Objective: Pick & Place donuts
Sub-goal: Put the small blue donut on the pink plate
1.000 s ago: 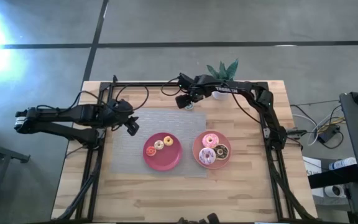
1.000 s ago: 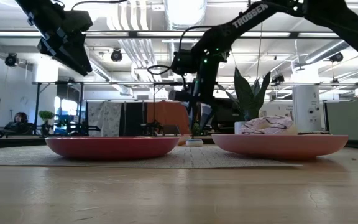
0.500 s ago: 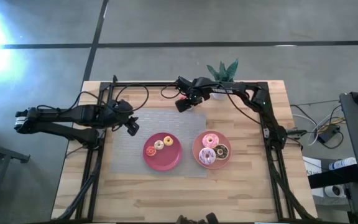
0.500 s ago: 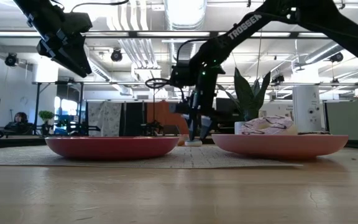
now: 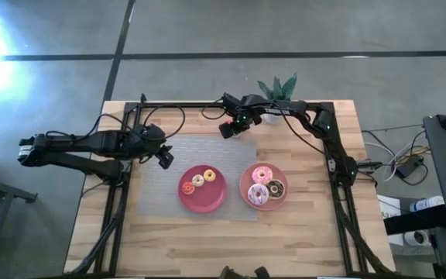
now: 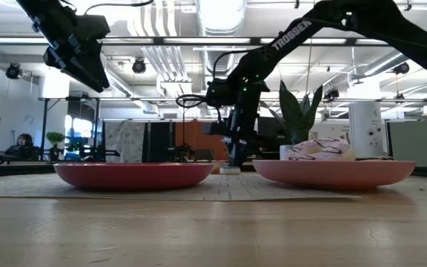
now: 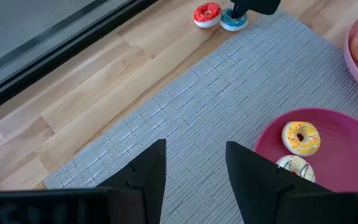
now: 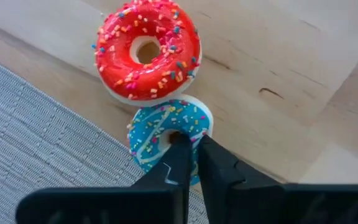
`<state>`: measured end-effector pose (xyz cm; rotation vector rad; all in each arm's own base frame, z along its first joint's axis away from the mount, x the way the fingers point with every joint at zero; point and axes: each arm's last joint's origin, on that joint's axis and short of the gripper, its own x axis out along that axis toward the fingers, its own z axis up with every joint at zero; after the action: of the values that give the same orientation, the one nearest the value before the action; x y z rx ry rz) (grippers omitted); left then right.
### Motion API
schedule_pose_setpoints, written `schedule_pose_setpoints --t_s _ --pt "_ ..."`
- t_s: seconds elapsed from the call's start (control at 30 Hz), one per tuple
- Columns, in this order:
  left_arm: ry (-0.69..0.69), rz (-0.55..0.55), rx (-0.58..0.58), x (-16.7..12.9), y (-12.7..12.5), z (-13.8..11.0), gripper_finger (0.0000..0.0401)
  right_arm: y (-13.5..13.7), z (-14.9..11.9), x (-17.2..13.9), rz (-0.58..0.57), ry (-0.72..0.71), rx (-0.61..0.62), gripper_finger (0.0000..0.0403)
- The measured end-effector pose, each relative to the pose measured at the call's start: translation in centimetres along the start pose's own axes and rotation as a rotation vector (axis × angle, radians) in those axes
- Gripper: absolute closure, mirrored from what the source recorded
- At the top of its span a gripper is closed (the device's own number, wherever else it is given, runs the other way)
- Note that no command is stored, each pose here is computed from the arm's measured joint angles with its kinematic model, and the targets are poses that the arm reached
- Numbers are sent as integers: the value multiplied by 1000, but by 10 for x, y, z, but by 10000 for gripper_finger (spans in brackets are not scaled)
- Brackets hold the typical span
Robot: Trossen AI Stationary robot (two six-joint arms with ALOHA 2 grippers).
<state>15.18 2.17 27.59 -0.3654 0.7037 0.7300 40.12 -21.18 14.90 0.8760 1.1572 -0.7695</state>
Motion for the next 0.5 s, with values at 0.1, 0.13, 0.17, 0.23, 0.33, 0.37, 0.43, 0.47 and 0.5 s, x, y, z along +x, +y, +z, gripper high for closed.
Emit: schedule_pose_setpoints --t_s 0.1,0.13,0.17,0.23,0.33,0.37,0.43,0.47,0.5 --pt "0 0 -1 0 0 0 261 6 -3 -4 32 15 -12 392" --pt "0 0 -2 0 0 0 261 10 -6 -7 48 16 -21 392" --pt "0 0 -2 0 0 0 261 15 -8 -12 65 13 -34 393" --pt "0 0 -2 0 0 0 261 29 -15 -29 101 -12 -71 393" --pt "0 0 -2 0 0 0 261 51 -30 -55 153 -50 -146 394" --pt "0 0 -2 0 0 0 261 58 -37 -61 173 -50 -184 394" --pt "0 0 -2 0 0 0 261 75 -53 -65 234 -12 -253 394" --pt "0 0 0 0 0 0 261 83 -62 -65 267 15 -280 394" --pt "0 1 2 0 0 0 261 91 -71 -65 289 39 -305 394"
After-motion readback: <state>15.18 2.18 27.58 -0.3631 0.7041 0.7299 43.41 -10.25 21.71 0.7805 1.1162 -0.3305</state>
